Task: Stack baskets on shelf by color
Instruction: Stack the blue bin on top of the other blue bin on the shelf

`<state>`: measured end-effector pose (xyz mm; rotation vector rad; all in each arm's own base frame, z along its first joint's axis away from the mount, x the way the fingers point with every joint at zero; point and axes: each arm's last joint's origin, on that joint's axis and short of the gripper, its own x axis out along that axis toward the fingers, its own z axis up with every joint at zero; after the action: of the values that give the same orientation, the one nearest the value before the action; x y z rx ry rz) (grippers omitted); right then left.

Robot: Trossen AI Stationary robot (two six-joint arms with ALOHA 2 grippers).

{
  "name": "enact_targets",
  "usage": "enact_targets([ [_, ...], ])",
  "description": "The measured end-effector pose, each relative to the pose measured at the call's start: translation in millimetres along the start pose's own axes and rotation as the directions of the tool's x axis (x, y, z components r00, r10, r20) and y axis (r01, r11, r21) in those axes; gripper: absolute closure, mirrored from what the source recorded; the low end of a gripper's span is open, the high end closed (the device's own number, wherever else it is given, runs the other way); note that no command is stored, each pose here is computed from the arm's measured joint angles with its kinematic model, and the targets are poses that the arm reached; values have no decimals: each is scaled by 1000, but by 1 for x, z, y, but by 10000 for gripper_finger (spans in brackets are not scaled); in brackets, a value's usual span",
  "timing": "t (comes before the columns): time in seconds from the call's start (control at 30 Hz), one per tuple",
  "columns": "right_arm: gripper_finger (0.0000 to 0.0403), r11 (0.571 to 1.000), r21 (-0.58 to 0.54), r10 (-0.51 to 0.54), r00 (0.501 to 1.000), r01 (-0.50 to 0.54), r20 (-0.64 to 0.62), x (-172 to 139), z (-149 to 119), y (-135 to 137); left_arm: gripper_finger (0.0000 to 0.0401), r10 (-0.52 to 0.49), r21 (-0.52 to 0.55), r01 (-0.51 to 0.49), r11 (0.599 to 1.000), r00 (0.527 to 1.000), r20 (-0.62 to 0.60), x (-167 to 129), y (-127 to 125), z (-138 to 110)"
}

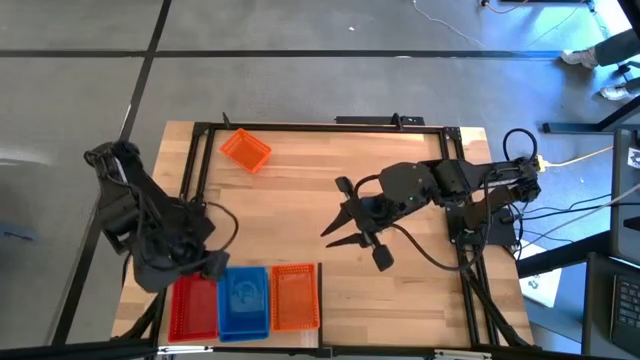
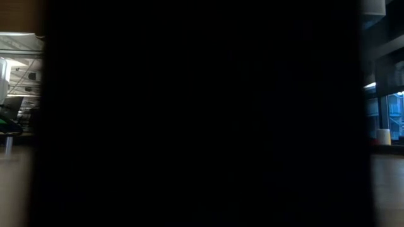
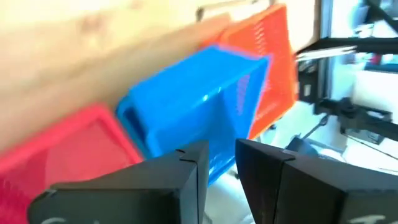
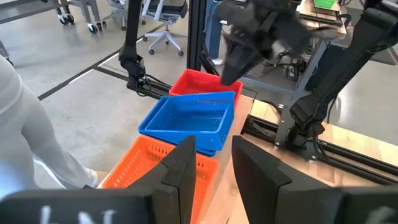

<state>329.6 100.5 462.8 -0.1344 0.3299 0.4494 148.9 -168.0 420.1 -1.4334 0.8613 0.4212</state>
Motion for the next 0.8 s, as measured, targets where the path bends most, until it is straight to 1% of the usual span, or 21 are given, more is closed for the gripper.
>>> enact_targets([
  [0.1, 297, 1000, 1, 0, 1000, 0, 0, 0, 0, 0, 331, -44, 89, 39, 995, 997, 57, -5, -2, 8],
  [0.13, 297, 1000, 3, 0, 1000, 0, 0, 0, 0, 0, 331, -47, 99, 40, 994, 996, 74, -5, -2, 10],
  [0.23, 297, 1000, 7, 0, 1000, 0, -3, 0, 0, 0, 331, -7, 105, -2, 994, 996, 87, -1, -1, 12],
  [0.33, 297, 1000, 9, 1, 1000, -1, -11, 0, -1, 0, 331, 67, 120, -73, 990, 996, 57, 7, 1, 8],
  [0.4, 297, 1000, 10, 2, 1000, -1, -13, 0, -1, 0, 331, 92, 117, -96, 988, 995, 38, 11, 1, 7],
  [0.53, 297, 1000, 10, 1, 1000, -1, -15, 0, -1, 0, 331, 97, 99, -102, 990, 994, 49, 13, -2, 12],
  [0.8, 297, 1000, 10, 1, 1000, -1, -15, 0, -1, 0, 331, 112, 106, -117, 987, 993, 48, 13, 0, 11],
])
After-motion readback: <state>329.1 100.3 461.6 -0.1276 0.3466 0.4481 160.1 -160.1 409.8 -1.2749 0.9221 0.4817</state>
